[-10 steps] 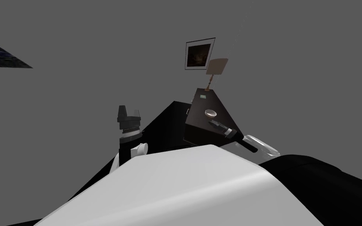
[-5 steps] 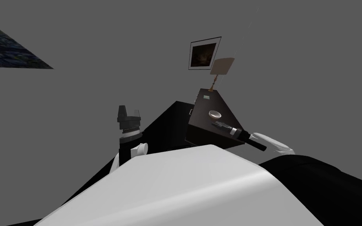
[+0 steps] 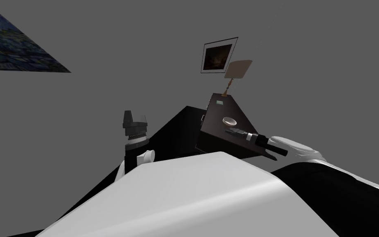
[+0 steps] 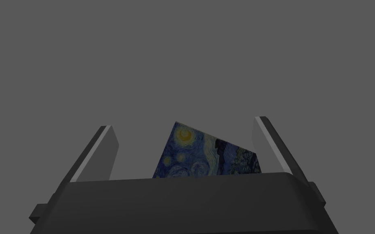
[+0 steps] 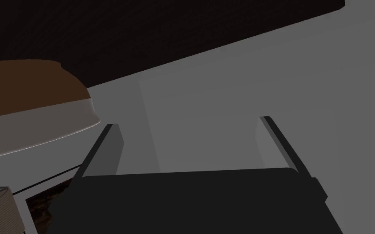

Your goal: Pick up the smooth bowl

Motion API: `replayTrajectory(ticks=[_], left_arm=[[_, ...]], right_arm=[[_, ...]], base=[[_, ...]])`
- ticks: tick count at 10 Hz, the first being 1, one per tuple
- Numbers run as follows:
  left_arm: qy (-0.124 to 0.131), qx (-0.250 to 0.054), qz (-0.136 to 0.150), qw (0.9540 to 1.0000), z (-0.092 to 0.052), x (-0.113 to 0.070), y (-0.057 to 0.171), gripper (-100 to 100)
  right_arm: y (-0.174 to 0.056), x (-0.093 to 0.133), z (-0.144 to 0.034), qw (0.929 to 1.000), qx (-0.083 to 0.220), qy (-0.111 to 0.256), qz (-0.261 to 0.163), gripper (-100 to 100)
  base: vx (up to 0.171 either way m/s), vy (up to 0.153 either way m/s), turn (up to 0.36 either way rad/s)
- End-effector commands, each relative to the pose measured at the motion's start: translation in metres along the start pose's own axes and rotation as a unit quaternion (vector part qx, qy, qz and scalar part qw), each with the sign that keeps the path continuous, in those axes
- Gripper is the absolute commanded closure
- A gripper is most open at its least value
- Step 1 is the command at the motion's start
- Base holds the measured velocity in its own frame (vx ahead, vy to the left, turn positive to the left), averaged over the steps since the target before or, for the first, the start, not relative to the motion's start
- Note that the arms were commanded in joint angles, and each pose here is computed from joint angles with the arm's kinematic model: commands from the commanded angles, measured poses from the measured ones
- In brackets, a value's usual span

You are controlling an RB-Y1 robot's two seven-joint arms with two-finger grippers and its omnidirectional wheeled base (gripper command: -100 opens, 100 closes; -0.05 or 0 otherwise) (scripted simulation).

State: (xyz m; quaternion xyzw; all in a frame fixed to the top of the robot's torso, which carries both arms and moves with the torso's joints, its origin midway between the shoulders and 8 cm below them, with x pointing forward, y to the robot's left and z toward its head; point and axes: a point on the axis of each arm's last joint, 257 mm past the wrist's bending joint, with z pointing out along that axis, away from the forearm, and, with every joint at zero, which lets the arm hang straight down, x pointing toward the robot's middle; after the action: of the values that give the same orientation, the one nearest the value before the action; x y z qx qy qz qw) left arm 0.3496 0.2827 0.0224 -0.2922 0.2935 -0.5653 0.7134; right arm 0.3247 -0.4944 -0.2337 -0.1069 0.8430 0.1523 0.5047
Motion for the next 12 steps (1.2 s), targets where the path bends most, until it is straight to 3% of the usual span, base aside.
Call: replayTrajectory(ticks=[1, 8, 9, 10, 12], left_arm=[[0.0, 0.0, 0.0, 1.0, 0.0, 0.0, 0.0, 0], [0.0, 0.0, 0.0, 1.0, 0.0, 0.0, 0.0, 0], [0.0, 0.0, 0.0, 1.0, 0.0, 0.0, 0.0, 0], [0.0, 0.0, 0.0, 1.0, 0.0, 0.0, 0.0, 0], [0.0, 0.0, 0.0, 1.0, 0.0, 0.0, 0.0, 0]], right_arm=[[-0.018, 0.006, -0.013, 0.9992, 0.015, 0.031, -0.021, -100], [-0.067, 0.008, -0.045, 0.9878, 0.048, 0.119, -0.088, -100], [-0.08, 0.01, -0.056, 0.9824, 0.058, 0.144, -0.104, -100], [-0.08, 0.009, -0.056, 0.982, 0.058, 0.146, -0.106, -100], [-0.104, 0.014, -0.078, 0.9693, 0.075, 0.194, -0.131, -100]], base=[[0.018, 0.046, 0.093], [0.021, 0.038, 0.074], [0.026, 0.038, 0.081], [0.018, 0.029, 0.057], [0.035, 0.035, 0.122]])
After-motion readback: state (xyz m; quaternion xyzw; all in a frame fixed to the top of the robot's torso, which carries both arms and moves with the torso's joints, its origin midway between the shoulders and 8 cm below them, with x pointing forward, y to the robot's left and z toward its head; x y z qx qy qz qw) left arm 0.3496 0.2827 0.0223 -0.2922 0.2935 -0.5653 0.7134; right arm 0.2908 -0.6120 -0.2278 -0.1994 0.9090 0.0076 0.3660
